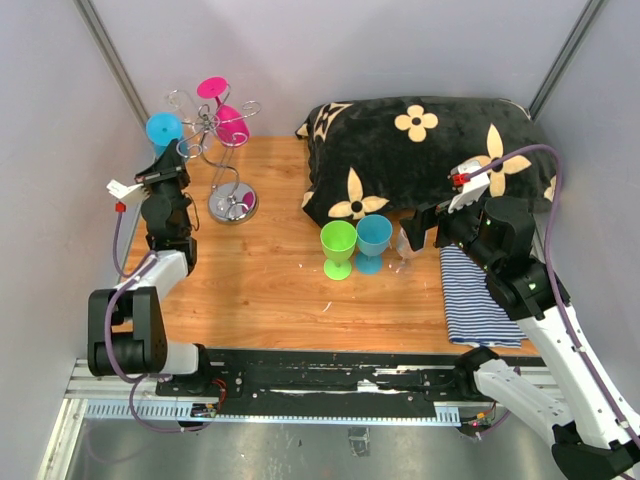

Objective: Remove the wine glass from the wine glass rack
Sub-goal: Pick up the wine glass from the wine rack.

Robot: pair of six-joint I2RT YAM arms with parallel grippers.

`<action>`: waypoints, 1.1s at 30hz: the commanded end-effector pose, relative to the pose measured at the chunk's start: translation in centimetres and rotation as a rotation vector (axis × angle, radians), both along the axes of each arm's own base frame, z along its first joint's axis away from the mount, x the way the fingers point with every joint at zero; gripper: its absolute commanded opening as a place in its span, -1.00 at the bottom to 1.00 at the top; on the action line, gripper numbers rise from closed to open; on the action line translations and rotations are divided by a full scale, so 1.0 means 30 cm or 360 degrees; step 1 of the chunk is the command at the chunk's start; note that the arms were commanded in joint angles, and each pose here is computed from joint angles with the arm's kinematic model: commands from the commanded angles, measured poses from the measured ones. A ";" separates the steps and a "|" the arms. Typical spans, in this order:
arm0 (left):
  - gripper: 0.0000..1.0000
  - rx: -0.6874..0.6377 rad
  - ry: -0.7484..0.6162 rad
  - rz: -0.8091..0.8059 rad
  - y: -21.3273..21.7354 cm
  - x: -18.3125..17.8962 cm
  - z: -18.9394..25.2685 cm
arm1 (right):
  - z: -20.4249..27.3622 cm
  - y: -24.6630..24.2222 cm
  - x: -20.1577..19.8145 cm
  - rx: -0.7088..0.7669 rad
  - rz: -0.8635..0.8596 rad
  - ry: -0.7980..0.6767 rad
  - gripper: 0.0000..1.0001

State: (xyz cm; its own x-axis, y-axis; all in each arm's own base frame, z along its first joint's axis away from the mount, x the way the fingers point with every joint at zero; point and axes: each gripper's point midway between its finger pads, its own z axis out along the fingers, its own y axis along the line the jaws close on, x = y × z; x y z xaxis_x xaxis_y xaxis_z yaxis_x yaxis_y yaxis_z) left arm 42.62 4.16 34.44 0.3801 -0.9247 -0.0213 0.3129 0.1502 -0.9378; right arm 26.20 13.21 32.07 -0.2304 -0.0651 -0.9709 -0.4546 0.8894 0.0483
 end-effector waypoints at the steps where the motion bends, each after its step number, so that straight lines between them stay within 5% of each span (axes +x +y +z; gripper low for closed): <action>1: -0.99 0.0006 0.0053 0.0007 -0.054 -0.025 0.035 | 0.061 -0.008 0.000 0.0025 0.0004 -0.0084 0.97; 15: -0.99 -0.0149 0.0221 0.0065 -0.110 -0.121 -0.012 | 0.072 -0.008 -0.014 0.0036 0.0017 -0.0079 0.96; 26: -0.99 0.0074 0.0372 0.0294 -0.053 -0.167 0.023 | 0.062 0.009 -0.005 0.0073 0.0028 -0.0036 0.96; 33: -0.99 0.0021 0.0370 0.0351 0.026 -0.190 0.007 | 0.057 0.003 -0.004 0.0061 0.0014 -0.0035 0.97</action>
State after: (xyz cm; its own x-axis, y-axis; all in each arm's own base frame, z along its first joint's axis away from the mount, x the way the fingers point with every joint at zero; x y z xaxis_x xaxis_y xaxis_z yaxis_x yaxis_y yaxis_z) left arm 37.74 2.84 34.13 0.5063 -0.8532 -0.1251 0.0677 0.1840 -0.9806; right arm 26.07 13.71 32.10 -0.2401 -0.0570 -0.9691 -0.4738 0.8782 0.0657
